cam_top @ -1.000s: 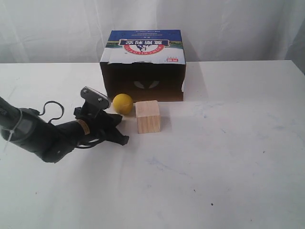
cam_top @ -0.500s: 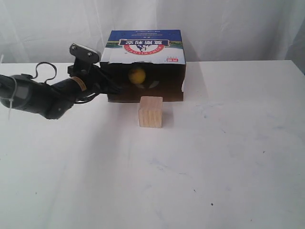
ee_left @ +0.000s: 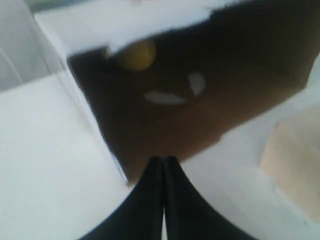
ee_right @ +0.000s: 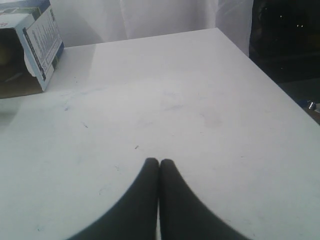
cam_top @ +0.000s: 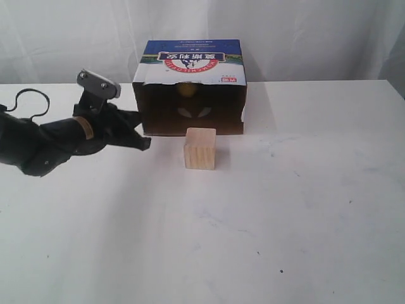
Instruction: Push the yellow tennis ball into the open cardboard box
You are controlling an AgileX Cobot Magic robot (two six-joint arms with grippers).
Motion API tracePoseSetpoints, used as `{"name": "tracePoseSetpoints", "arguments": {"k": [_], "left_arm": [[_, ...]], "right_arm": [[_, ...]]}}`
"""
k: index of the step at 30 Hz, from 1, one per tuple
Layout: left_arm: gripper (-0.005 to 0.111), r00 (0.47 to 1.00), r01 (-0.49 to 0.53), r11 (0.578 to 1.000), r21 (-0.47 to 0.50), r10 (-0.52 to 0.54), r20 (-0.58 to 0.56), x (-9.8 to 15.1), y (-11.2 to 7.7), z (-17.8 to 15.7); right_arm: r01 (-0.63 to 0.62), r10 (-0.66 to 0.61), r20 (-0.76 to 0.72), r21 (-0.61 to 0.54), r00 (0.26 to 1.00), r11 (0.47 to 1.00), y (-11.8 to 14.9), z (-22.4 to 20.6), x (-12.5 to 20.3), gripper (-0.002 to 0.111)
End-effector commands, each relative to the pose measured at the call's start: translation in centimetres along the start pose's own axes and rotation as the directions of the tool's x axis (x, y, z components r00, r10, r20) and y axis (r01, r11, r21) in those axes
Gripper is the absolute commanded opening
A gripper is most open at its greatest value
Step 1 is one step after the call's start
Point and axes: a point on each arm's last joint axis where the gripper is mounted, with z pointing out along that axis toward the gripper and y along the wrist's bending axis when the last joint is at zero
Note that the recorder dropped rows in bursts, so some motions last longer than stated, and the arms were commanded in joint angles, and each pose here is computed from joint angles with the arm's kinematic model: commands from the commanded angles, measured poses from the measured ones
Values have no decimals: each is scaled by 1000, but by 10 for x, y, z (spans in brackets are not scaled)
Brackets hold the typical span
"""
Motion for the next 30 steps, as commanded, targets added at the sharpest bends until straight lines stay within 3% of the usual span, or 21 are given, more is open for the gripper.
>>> {"name": "tracePoseSetpoints", "arguments": {"k": [1, 4, 8, 10, 13, 15, 17, 19, 20, 23, 26, 28, 30], "left_arm": [[0, 985, 108, 993, -38, -113, -134, 30, -7, -30], [0, 969, 145, 986, -77, -157, -193, 43, -12, -57], [0, 936, 109, 986, -123, -144, -322, 54, -20, -102], [0, 898, 77, 986, -148, -134, -420, 59, -23, -128], [0, 799, 36, 982, -183, -139, -585, 60, -27, -170], [0, 758, 21, 977, -213, -155, -634, 51, -29, -199], [0, 792, 34, 968, -249, -179, -584, 34, -31, -222], [0, 859, 35, 963, -266, -165, -484, 14, -32, -240], [0, 906, 34, 961, -276, -147, -398, -1, -33, -253], [0, 979, -9, 952, -306, -55, -197, -36, -35, -285], [0, 987, -159, 918, -364, 142, -73, -60, -35, -314], [0, 962, -268, 869, -416, 262, -72, -65, -33, -328], [0, 954, -299, 844, -445, 281, -109, -62, -32, -337]], "right_arm": [[4, -4, 10, -4, 1000, 1000, 0, 0, -1, 0], [4, -4, 10, -4, 1000, 1000, 0, 0, -1, 0], [4, -4, 10, -4, 1000, 1000, 0, 0, -1, 0], [4, -4, 10, -4, 1000, 1000, 0, 0, -1, 0], [4, -4, 10, -4, 1000, 1000, 0, 0, -1, 0], [4, -4, 10, -4, 1000, 1000, 0, 0, -1, 0], [4, -4, 10, -4, 1000, 1000, 0, 0, -1, 0], [4, -4, 10, -4, 1000, 1000, 0, 0, -1, 0], [4, -4, 10, -4, 1000, 1000, 0, 0, -1, 0], [4, -4, 10, -4, 1000, 1000, 0, 0, -1, 0], [4, -4, 10, -4, 1000, 1000, 0, 0, -1, 0], [4, -4, 10, -4, 1000, 1000, 0, 0, -1, 0], [4, -4, 10, -4, 1000, 1000, 0, 0, -1, 0]]}}
